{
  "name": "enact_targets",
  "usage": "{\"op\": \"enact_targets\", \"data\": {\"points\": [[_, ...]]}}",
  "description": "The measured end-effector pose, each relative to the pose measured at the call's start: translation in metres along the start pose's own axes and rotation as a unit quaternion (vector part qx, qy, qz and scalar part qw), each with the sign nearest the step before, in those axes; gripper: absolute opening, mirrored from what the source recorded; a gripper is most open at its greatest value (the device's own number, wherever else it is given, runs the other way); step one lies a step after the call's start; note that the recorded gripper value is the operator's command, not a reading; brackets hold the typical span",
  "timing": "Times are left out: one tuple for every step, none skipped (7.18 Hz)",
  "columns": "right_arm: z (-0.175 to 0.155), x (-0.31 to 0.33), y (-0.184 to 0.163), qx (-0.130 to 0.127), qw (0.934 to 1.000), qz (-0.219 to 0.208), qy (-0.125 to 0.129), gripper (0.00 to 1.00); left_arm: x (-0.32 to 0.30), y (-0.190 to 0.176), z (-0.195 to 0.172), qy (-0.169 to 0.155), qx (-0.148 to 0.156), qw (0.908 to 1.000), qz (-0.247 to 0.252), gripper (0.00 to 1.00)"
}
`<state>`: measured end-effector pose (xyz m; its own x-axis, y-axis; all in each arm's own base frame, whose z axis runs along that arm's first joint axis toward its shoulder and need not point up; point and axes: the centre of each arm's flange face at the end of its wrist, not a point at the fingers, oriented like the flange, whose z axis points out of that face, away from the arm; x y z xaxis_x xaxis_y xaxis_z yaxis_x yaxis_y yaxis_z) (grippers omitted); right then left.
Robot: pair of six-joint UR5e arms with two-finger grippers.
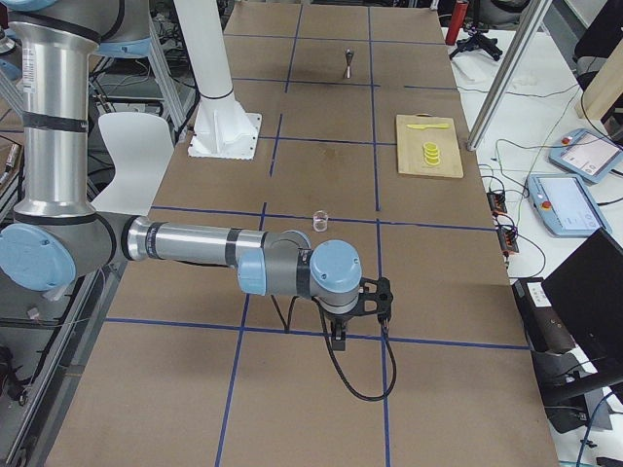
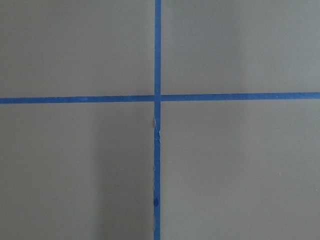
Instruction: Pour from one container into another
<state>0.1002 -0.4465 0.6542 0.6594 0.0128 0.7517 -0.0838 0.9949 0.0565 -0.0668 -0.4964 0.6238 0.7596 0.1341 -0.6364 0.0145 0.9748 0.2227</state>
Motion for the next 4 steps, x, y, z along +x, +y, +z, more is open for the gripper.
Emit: {"op": "enact_targets", "data": {"points": [[0.0002,0.0002,0.0003,0.000,1.0000,0.000,0.000,1.00,-0.0001,-0.0003,0.0001,0.000,0.000,1.0000,0.000,1.00],[0.0006,0.0007,0.0005,0.000,1.0000,0.000,0.000,1.00,0.0000,-0.0005,0.0000,0.000,0.001,1.0000,0.001,1.00],[0.0008,0.0010,0.0005,-0.001,1.0000,0.001,0.000,1.00,0.0002,-0.0009,-0.0002,0.000,0.003,1.0000,0.002,1.00],[0.0012,0.0015,0.0008,-0.001,1.0000,0.001,0.001,1.00,0.0001,-0.0009,0.0000,0.000,0.003,1.0000,0.003,1.00]]}}
